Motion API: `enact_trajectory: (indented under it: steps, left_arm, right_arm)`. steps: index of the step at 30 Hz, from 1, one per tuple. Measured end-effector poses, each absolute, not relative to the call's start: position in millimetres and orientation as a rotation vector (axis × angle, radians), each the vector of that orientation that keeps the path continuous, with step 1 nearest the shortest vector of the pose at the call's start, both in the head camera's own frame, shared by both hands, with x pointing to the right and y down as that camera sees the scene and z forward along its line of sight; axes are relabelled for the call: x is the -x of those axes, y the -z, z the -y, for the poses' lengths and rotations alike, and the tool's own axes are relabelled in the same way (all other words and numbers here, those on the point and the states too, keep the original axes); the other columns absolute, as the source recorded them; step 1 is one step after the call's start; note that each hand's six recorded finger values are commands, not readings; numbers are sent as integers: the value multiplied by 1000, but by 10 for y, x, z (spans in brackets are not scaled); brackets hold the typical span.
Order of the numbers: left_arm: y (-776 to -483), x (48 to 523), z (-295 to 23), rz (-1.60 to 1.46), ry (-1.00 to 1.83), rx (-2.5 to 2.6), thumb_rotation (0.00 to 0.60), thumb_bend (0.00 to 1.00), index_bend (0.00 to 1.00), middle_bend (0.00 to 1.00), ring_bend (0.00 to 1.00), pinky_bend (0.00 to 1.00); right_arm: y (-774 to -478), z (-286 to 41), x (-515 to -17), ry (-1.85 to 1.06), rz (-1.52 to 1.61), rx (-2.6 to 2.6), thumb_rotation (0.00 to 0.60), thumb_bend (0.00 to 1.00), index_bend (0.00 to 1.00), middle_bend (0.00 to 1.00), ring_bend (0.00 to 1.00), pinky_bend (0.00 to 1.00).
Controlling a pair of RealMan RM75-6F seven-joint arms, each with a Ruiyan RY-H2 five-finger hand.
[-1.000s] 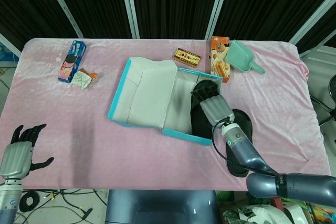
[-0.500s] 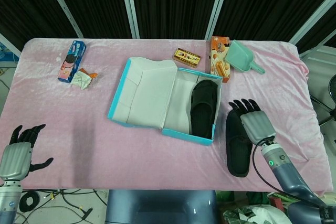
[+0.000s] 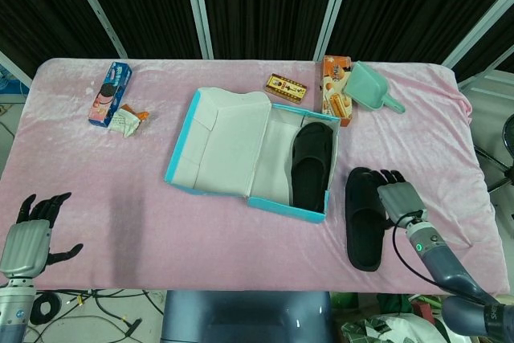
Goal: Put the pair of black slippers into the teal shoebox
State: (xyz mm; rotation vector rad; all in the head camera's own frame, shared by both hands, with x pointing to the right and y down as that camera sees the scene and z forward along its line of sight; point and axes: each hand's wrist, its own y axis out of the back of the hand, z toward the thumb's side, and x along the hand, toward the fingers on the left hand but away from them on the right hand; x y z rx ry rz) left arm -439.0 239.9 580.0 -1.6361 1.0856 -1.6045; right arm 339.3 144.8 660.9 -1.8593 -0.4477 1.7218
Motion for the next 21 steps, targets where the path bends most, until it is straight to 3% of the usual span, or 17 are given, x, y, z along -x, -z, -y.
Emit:
enact_trajectory:
  steps: [17, 21]
  left_arm:
    - [-5860, 4424, -2400, -1085, 1621, 1643, 600, 0, 145, 178, 163, 0]
    - [-5876, 4417, -2392, -1082, 1620, 1649, 600, 0, 145, 178, 163, 0]
  right_arm:
    - [-6819, -1193, -3216, -1798, 409, 1909, 600, 71, 20, 107, 0, 61]
    - [-6840, -1165, -3188, -1817, 390, 1910, 600, 83, 99, 164, 0, 61]
